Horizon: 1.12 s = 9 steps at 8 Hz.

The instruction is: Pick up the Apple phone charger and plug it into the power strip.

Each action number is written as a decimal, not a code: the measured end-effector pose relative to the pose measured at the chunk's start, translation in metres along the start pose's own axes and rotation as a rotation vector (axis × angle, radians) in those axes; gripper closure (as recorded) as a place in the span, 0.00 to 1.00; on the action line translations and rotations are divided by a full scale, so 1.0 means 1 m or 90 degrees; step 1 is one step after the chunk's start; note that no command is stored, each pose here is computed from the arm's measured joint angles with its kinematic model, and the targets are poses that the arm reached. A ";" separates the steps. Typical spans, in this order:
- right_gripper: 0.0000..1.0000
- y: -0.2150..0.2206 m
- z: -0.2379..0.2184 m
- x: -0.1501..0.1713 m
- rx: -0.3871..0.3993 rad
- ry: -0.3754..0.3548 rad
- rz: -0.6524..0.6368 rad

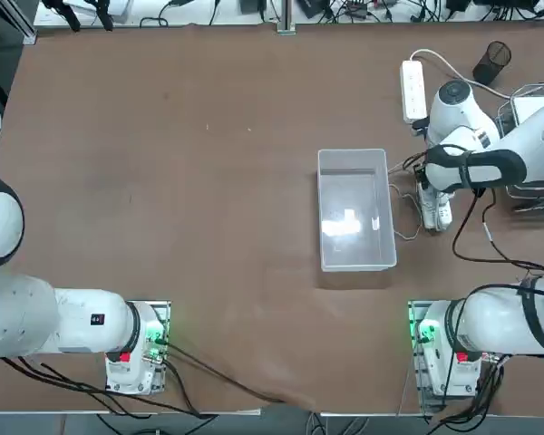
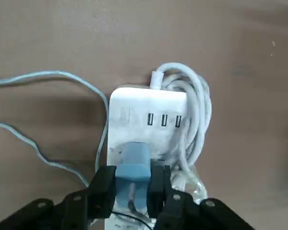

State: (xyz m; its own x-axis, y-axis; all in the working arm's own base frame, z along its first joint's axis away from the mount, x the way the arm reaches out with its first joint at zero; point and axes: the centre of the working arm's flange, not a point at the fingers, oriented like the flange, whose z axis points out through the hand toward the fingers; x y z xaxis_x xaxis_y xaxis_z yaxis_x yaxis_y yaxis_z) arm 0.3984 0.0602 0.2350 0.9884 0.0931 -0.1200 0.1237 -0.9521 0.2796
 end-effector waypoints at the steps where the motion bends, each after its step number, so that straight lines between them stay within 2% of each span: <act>1: 0.64 0.001 -0.001 0.001 -0.002 -0.003 0.001; 9: 0.64 0.009 -0.018 0.010 -0.015 0.000 0.017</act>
State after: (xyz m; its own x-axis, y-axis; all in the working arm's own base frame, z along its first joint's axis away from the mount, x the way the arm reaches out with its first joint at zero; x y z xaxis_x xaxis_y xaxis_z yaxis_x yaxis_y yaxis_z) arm 0.4107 0.0583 0.2536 0.9913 0.0684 -0.1123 0.0999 -0.9471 0.3050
